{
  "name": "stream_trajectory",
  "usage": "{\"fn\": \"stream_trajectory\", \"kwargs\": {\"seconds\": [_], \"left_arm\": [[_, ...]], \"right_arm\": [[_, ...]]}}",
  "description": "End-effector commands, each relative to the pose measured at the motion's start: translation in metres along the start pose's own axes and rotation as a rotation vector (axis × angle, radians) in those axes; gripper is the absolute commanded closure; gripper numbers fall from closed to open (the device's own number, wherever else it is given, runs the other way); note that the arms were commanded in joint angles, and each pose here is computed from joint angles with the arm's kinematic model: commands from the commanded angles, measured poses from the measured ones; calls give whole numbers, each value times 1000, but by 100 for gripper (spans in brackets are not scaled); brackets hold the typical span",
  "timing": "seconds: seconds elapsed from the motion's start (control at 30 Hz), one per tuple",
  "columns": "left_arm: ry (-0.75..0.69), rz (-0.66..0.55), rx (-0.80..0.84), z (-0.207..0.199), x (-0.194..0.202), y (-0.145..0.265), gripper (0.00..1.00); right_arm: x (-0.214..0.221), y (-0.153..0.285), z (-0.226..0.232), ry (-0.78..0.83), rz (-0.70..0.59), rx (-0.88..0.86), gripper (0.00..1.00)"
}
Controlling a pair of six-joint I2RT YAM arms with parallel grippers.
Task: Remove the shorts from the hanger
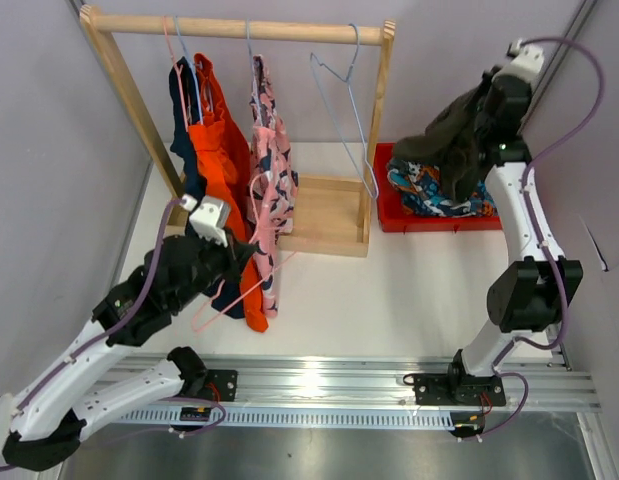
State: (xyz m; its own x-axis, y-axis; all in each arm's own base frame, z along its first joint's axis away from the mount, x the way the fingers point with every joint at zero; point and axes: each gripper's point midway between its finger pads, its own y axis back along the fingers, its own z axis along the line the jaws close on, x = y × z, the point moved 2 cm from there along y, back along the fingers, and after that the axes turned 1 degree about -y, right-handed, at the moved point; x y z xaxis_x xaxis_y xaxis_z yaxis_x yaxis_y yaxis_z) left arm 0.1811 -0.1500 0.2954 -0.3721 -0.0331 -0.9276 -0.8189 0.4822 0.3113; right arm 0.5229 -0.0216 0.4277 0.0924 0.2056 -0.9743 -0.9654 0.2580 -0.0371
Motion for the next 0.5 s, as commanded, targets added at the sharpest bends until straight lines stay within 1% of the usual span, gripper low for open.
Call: {"fn": "stream_trajectory", "kwargs": {"seconds": [0.0,0.03,0.07,0.1,0.13,0.17,0.2,0.23,0.27,0.3,0.33,0.37,0.4,0.43,0.47], "left_arm": [[-12,-150,89,-26,-70,6,100],[-20,-140,86,-32,-79,-5,100],[-20,-167,94,-37,-96,-4,100],[-31,-170,83,-38,-101,-10,100],[-31,-199,79,-45,-126,-14,100],[-37,-198,65,-46,-131,-20,100],[-58,-182,47,-46,-133,-28,100],[-54,-219,31,-48,-154,-26,100],[-62,-215,17,-53,-165,-38,100],[-77,-208,13,-55,-167,-46,100],[-72,-237,13,-59,-184,-45,100],[-79,-236,14,-65,-192,-57,100],[-81,-258,19,-69,-203,-59,100],[-82,-264,13,-71,-208,-65,100],[-87,-257,4,-72,-209,-73,100]], "right_arm": [[0,18,-3,-104,-82,-32,100],[18,19,-8,-102,-50,-24,100],[32,19,-11,-106,-35,-18,100],[51,18,-18,-104,-4,-4,100],[90,20,-28,-99,65,17,100],[107,19,-29,-107,83,17,100],[132,13,-48,-114,132,34,100],[159,13,-55,-130,190,38,100],[174,12,-61,-140,227,40,100],[199,10,-62,-153,300,15,100],[210,10,-70,-185,362,27,99],[221,10,-72,-204,406,20,90],[231,12,-74,-223,443,18,72],[233,16,-70,-242,460,-10,21],[244,25,-71,-254,487,-5,1]]}}
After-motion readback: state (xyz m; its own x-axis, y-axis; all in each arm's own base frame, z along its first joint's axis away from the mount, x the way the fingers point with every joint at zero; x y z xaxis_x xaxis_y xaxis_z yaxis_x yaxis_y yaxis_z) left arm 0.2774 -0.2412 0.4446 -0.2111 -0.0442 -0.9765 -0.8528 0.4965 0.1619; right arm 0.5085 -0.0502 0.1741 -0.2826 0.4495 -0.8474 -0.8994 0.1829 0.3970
